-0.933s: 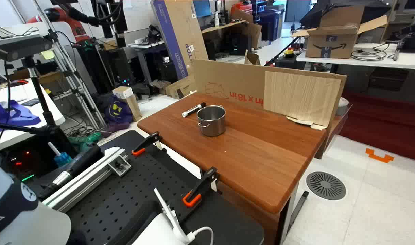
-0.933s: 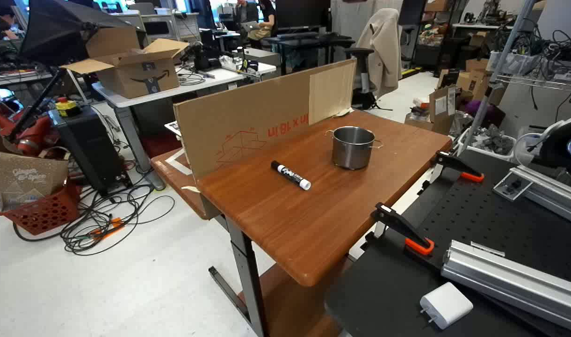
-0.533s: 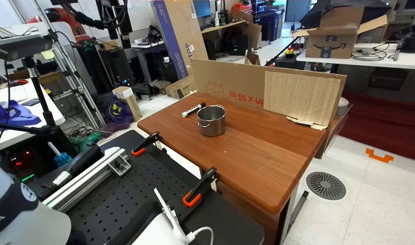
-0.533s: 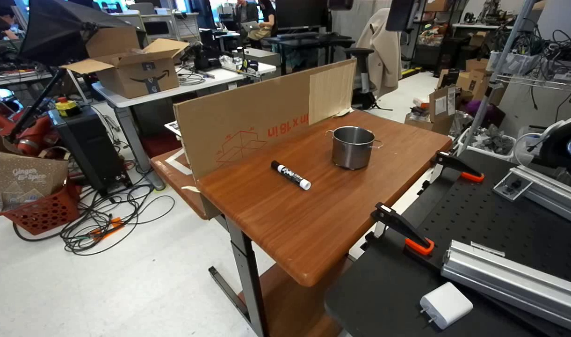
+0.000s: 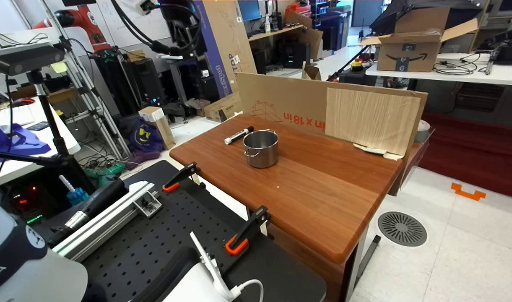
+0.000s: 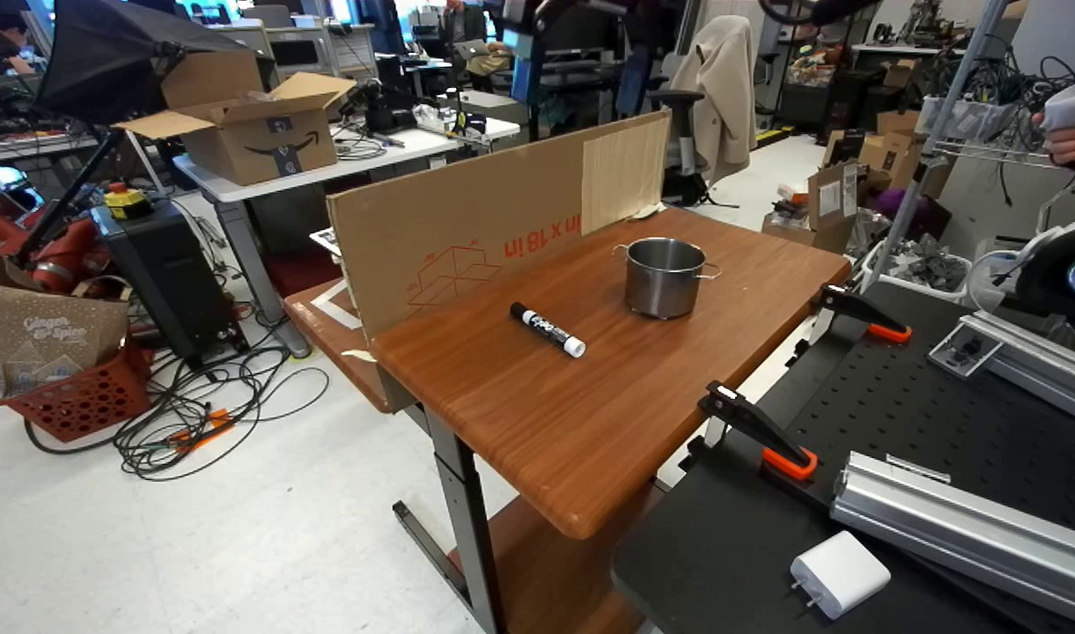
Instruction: Put the marker in the pot
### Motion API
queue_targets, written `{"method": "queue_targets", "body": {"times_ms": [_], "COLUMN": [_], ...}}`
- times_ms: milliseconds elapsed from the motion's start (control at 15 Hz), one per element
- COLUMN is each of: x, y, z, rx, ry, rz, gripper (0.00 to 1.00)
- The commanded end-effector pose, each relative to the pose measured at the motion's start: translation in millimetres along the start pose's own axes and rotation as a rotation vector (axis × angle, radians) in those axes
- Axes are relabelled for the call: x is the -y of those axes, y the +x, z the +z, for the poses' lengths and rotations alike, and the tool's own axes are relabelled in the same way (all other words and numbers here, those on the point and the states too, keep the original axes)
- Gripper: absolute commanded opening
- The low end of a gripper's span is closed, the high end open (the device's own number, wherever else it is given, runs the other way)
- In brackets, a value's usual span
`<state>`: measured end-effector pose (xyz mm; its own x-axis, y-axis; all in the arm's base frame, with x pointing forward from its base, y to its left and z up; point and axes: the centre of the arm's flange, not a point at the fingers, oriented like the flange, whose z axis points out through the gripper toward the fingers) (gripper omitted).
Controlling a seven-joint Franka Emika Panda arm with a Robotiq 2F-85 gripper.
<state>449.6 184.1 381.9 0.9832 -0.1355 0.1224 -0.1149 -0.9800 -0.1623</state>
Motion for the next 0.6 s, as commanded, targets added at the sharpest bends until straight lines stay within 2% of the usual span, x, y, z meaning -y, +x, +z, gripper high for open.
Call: {"method": "queue_targets", "body": {"times_ms": [0, 267, 533], "x": [3, -10, -16], "y": [38, 72, 86], "z": [33, 72, 106], "rx": [-0.044, -0.024, -0.006], "ry": [-0.056, -0.085, -0.093], "rz": [0.028, 0.057, 0.081], "gripper": [1.00, 1.00, 1.00]}}
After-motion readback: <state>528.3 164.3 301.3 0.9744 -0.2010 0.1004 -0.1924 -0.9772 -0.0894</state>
